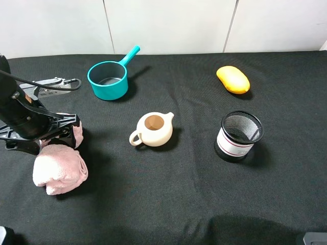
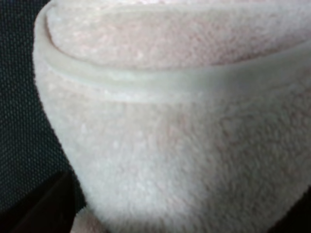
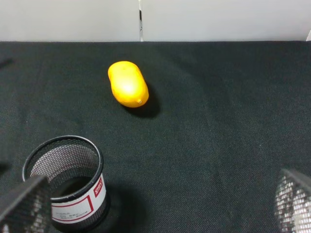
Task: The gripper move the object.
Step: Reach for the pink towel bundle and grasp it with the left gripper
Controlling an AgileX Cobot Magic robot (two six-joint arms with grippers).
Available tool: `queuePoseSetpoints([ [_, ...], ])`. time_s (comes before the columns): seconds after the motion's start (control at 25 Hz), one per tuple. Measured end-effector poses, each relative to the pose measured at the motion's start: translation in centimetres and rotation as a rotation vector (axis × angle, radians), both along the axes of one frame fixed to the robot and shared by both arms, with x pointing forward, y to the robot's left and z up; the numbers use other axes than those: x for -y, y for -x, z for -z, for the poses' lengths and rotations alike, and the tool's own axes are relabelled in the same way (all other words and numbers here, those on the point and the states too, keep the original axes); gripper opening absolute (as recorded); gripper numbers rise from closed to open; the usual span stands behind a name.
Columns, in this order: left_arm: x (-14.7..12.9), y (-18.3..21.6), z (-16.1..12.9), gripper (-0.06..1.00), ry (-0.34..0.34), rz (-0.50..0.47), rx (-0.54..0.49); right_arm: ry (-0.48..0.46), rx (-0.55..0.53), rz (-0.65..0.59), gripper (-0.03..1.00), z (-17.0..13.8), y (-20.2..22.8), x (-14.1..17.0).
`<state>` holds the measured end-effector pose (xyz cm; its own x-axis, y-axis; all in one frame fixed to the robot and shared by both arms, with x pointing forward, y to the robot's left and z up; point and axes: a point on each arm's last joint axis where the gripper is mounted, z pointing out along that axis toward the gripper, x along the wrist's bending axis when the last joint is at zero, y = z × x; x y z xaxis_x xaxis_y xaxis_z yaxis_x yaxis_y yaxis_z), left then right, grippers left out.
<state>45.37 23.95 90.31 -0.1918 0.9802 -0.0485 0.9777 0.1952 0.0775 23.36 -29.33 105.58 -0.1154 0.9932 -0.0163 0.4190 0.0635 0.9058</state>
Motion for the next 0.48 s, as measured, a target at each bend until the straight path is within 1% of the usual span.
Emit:
queuePoseSetpoints([
  [0.48,0.0,0.0,0.0,0.76,0.0,0.0,0.0,0.0,0.0,0.0,0.69,0.0,0.0,0.0],
])
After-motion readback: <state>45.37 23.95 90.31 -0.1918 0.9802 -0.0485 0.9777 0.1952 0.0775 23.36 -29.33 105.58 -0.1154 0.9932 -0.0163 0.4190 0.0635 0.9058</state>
